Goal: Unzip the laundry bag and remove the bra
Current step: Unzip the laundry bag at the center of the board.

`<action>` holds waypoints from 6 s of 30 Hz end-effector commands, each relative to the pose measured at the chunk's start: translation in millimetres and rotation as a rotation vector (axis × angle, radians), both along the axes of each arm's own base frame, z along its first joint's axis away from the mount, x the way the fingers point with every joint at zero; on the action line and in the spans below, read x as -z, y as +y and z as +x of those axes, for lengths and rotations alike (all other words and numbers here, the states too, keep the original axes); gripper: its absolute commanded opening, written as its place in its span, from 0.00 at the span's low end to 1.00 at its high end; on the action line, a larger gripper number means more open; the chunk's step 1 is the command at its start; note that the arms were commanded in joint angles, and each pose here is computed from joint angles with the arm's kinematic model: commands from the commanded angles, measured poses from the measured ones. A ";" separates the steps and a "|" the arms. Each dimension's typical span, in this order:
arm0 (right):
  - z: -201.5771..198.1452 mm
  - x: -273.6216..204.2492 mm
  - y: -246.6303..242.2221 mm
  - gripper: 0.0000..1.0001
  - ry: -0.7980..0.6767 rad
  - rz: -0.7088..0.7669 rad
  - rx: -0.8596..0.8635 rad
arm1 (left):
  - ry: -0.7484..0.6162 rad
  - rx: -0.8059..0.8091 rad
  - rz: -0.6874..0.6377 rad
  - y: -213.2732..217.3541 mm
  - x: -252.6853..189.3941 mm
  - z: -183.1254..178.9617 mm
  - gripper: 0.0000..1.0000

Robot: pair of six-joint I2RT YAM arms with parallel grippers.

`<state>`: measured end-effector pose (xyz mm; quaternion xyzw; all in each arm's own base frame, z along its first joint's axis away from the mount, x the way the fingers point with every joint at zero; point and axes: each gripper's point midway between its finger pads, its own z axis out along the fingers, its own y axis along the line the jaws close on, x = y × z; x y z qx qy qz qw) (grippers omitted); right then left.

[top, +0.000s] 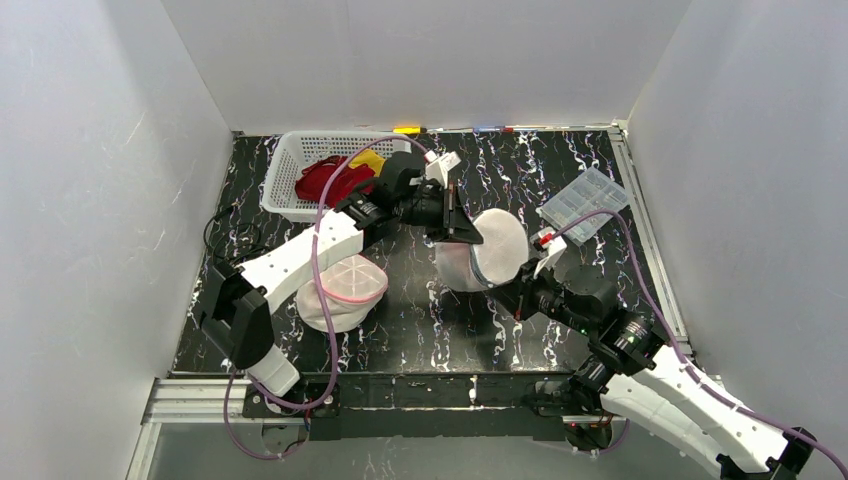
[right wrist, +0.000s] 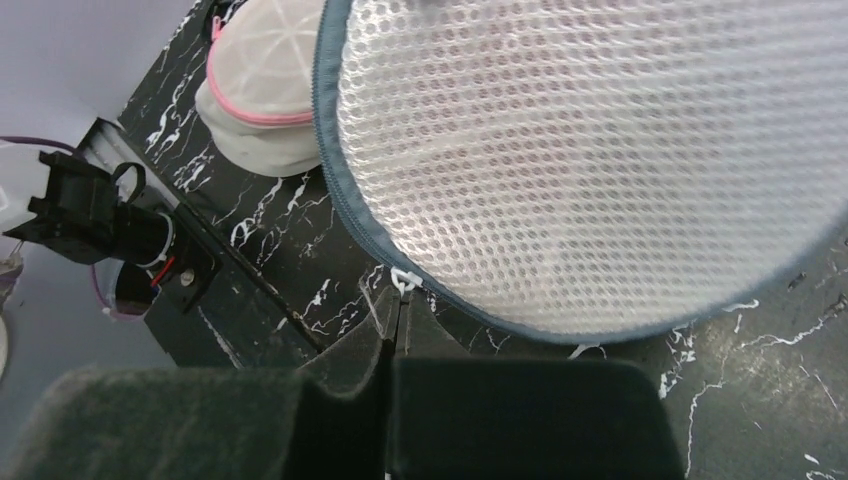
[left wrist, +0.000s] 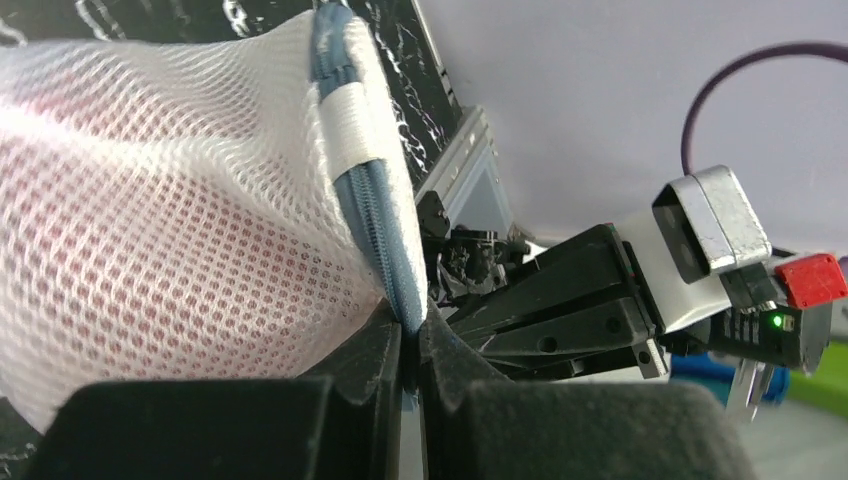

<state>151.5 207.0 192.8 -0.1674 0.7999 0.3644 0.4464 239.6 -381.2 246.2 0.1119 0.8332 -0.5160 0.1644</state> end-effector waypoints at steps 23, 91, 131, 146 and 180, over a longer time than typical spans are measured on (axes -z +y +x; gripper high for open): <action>1.7 24.2 20.8 0.01 0.064 0.080 -0.023 | 0.084 -0.107 0.238 55.4 75.2 -25.3 0.71; 7.5 -14.8 -1.4 0.01 -0.012 0.124 0.101 | 0.098 0.206 -0.120 -5.8 4.8 -24.4 0.04; 4.3 33.7 23.3 0.01 0.089 0.092 0.024 | 0.195 -0.379 0.176 63.6 79.5 -66.8 0.96; 0.6 32.0 23.8 0.01 0.082 0.101 0.011 | 0.336 -0.586 0.149 29.9 98.8 -35.7 0.93; 13.7 45.3 -20.7 0.01 0.089 -0.023 0.232 | 0.227 -0.275 0.065 25.9 82.6 -37.5 0.00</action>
